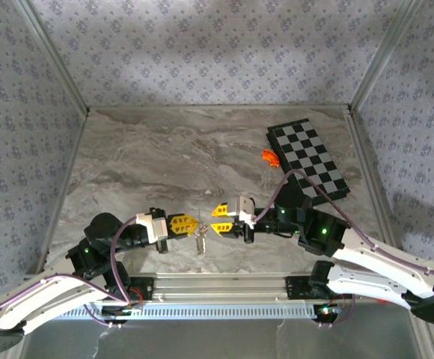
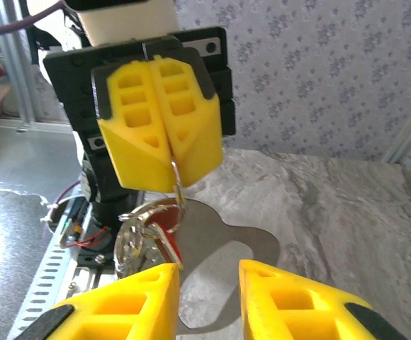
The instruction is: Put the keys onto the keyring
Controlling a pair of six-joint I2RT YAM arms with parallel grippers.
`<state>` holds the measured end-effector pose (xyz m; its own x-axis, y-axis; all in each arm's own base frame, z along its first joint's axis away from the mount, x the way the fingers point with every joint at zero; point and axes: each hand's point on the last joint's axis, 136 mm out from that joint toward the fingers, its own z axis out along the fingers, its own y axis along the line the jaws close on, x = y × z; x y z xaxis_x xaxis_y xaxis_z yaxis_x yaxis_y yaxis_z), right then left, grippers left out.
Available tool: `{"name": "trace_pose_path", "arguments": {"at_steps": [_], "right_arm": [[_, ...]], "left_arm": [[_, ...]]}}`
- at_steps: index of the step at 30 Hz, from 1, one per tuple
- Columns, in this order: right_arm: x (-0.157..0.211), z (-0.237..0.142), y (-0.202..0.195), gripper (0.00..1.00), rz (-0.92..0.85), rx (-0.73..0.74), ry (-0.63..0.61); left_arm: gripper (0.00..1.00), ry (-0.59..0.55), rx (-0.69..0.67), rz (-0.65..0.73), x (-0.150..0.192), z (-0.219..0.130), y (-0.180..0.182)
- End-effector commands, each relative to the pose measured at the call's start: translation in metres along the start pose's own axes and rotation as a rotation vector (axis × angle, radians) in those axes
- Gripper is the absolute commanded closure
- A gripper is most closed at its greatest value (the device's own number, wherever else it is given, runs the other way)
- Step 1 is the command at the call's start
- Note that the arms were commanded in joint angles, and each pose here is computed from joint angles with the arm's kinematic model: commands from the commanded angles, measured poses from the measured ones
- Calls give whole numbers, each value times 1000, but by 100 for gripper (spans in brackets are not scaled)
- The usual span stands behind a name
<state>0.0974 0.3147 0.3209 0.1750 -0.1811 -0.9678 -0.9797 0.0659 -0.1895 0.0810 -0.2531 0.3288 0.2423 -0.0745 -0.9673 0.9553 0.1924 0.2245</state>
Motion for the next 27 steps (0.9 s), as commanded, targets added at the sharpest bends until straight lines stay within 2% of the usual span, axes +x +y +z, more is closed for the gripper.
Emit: {"name": "trace_pose_path", "arguments": {"at_steps": [1,5,20,27], "right_arm": [[-30,-4,6,71,-9,-48,-100],[-37,-4,8,70,-12,-61,-137],[-33,10,6,71,-1,-73,-130],[-32,12,10,78,-2,-92,-127]], "left_arm": [[100,-73,13,17,-22,-3,-2],[100,-75,17,18,-22,-2,-2],[100,-67,23,13,-19,-1,-3],[100,-63,23,12,-19,0,-2]]}}
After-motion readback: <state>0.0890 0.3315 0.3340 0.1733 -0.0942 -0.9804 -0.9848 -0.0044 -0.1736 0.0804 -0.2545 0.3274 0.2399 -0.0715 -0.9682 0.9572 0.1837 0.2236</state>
